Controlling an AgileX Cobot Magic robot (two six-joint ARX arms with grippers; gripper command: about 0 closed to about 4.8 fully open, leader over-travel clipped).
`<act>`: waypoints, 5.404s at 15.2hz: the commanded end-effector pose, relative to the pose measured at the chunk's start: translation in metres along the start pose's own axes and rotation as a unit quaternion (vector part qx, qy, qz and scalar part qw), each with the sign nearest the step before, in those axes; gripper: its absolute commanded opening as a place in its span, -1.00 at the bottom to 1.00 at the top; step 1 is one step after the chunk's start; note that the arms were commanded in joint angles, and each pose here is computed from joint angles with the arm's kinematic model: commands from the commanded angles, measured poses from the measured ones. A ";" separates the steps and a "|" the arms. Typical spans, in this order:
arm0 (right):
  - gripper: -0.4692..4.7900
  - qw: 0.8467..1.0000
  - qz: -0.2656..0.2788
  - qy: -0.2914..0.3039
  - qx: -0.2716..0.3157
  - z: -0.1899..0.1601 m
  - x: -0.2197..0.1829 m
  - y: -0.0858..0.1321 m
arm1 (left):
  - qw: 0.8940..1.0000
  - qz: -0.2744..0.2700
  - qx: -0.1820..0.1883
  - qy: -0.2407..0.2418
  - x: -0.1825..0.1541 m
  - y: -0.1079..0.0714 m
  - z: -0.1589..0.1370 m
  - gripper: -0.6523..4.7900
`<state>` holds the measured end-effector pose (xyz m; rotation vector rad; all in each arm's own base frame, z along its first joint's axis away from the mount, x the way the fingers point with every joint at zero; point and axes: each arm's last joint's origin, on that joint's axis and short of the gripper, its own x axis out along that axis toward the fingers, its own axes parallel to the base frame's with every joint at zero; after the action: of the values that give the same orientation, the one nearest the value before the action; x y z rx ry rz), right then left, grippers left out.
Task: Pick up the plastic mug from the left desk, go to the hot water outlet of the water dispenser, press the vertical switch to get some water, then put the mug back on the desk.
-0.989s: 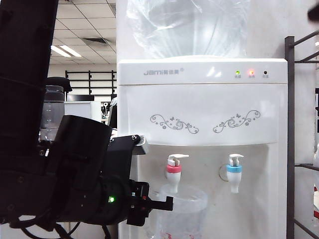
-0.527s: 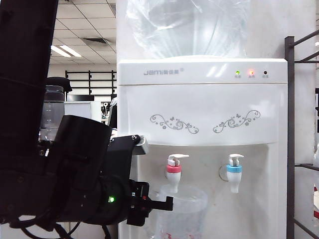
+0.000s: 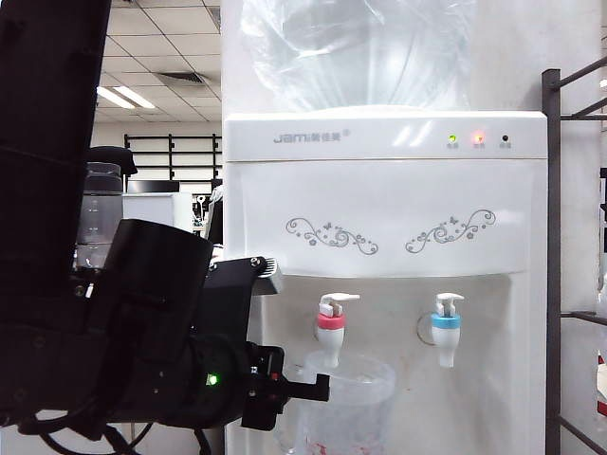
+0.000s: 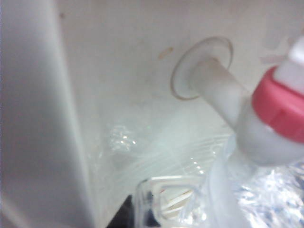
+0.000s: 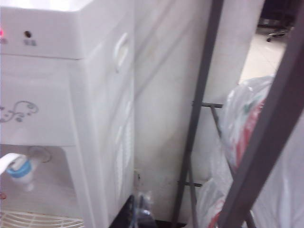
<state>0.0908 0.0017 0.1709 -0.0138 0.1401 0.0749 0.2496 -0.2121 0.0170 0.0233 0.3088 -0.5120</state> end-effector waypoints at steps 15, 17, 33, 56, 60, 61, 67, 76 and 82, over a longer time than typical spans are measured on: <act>-0.84 1.000 0.004 0.016 0.000 -0.006 0.002 0.000 | 0.999 0.008 -0.011 -0.040 0.004 0.001 0.014 -0.78; -0.84 1.000 0.004 0.016 0.000 -0.006 0.002 0.000 | 0.999 0.007 -0.011 -0.040 0.004 0.001 0.014 -0.78; -0.84 1.000 0.004 0.016 0.000 -0.006 0.002 0.000 | 0.995 -0.100 -0.001 0.000 -0.026 -0.005 0.000 -0.78; -0.84 1.000 0.004 0.016 0.000 -0.006 0.002 0.000 | 0.989 -0.114 -0.010 -0.094 -0.064 -0.005 0.060 -0.78; -0.84 1.000 0.004 0.016 0.000 -0.006 0.002 0.000 | 0.991 -0.113 -0.007 -0.067 -0.075 -0.001 0.048 -0.78; -0.84 1.000 0.004 0.016 0.000 -0.006 0.002 0.000 | 0.992 -0.112 -0.007 -0.063 -0.077 -0.001 0.046 -0.78; -0.84 1.000 0.004 0.016 0.000 -0.006 0.002 0.000 | 0.992 -0.110 -0.007 -0.066 -0.079 0.000 0.048 -0.78; -0.84 1.000 0.004 0.016 0.000 -0.006 0.002 0.000 | 0.992 -0.110 -0.008 -0.067 -0.079 0.000 0.048 -0.78; -0.84 1.000 0.004 0.016 0.000 -0.006 0.002 0.000 | 0.997 -0.049 -0.010 -0.058 -0.078 0.004 0.045 -0.78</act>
<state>0.0915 0.0017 0.1621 -0.0115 0.1870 0.0772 0.1988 -0.1741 0.0753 -0.0005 0.2588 -0.5947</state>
